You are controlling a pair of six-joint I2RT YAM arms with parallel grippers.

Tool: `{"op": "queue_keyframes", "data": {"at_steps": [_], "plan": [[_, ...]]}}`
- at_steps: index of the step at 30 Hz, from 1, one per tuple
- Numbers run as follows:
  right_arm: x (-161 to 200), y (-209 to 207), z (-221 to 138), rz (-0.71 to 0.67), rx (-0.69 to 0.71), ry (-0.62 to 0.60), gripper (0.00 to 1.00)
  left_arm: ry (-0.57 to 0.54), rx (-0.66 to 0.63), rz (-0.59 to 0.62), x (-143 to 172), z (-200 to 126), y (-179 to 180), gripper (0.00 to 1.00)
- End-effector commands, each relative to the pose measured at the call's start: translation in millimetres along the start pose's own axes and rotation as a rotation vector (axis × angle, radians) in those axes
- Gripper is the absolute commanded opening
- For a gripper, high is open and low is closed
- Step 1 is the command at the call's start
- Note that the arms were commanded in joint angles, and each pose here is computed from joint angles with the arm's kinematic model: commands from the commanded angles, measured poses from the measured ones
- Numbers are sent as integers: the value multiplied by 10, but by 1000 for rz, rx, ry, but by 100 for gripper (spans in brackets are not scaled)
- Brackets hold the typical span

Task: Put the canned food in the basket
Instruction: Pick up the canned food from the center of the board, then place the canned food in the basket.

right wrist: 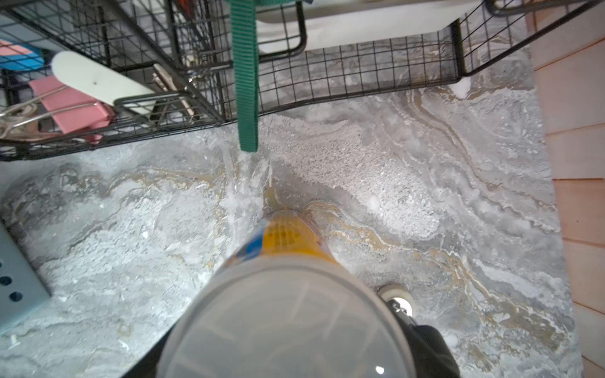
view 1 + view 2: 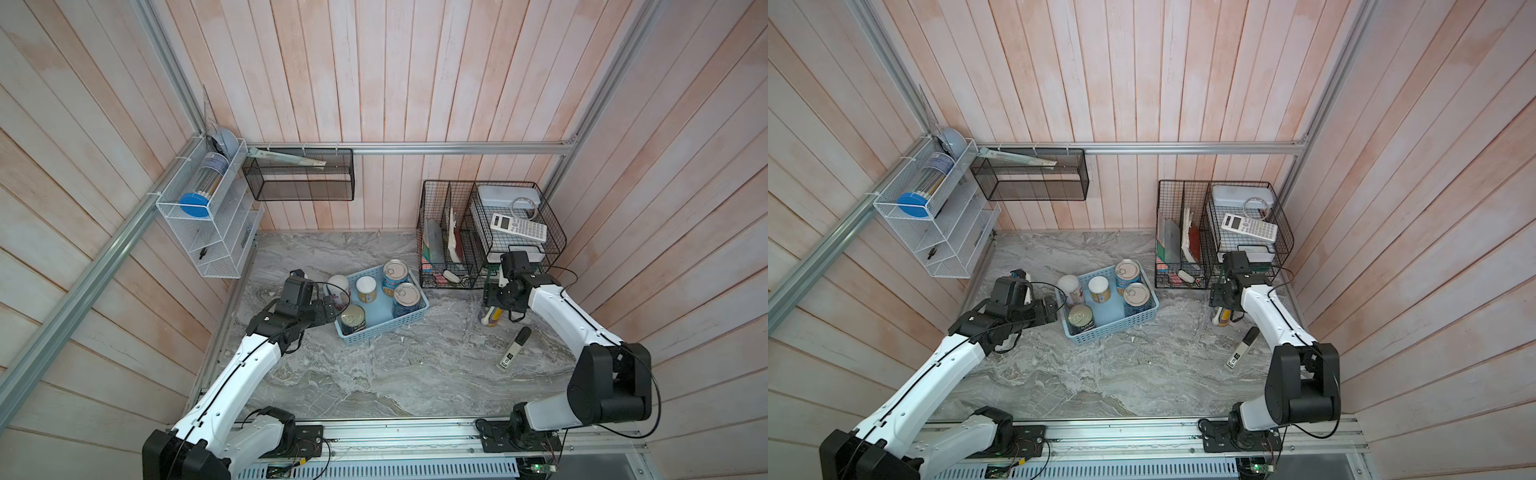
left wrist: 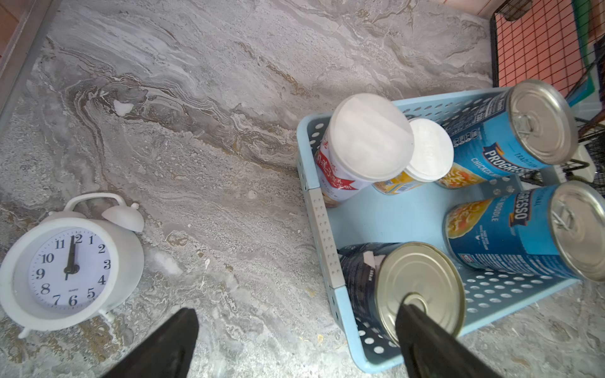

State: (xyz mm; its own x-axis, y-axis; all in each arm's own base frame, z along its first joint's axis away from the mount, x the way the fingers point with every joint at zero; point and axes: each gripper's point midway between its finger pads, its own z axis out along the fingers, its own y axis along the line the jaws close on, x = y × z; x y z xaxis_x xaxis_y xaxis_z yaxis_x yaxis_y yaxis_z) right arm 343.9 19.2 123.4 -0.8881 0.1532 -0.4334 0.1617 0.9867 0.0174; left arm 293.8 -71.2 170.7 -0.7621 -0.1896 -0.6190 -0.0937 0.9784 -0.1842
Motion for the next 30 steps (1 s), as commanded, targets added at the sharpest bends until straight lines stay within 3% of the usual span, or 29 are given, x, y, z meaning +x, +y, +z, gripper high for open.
{"op": "queue_keyframes", "data": {"at_steps": [1, 5, 10, 17, 24, 30], "plan": [[-329, 361, -555, -44, -125, -145, 55, -4, 1, 10, 6, 22, 13, 100], [-335, 976, -901, -171, -201, -219, 54, -2, -8, 6, 13, 29, 30, 100], [-297, 1820, -1272, -247, -390, -297, 54, -5, -17, 3, 9, 23, 46, 100], [-257, 2801, -1620, -391, -549, -317, 54, -10, -32, -17, 16, 6, 84, 100], [-156, 3352, -1704, -492, -610, -299, 54, -22, -35, -40, 12, -28, 118, 100], [-34, 3532, -1484, -539, -609, -259, 54, -22, -44, -46, 10, -24, 141, 100]]}}
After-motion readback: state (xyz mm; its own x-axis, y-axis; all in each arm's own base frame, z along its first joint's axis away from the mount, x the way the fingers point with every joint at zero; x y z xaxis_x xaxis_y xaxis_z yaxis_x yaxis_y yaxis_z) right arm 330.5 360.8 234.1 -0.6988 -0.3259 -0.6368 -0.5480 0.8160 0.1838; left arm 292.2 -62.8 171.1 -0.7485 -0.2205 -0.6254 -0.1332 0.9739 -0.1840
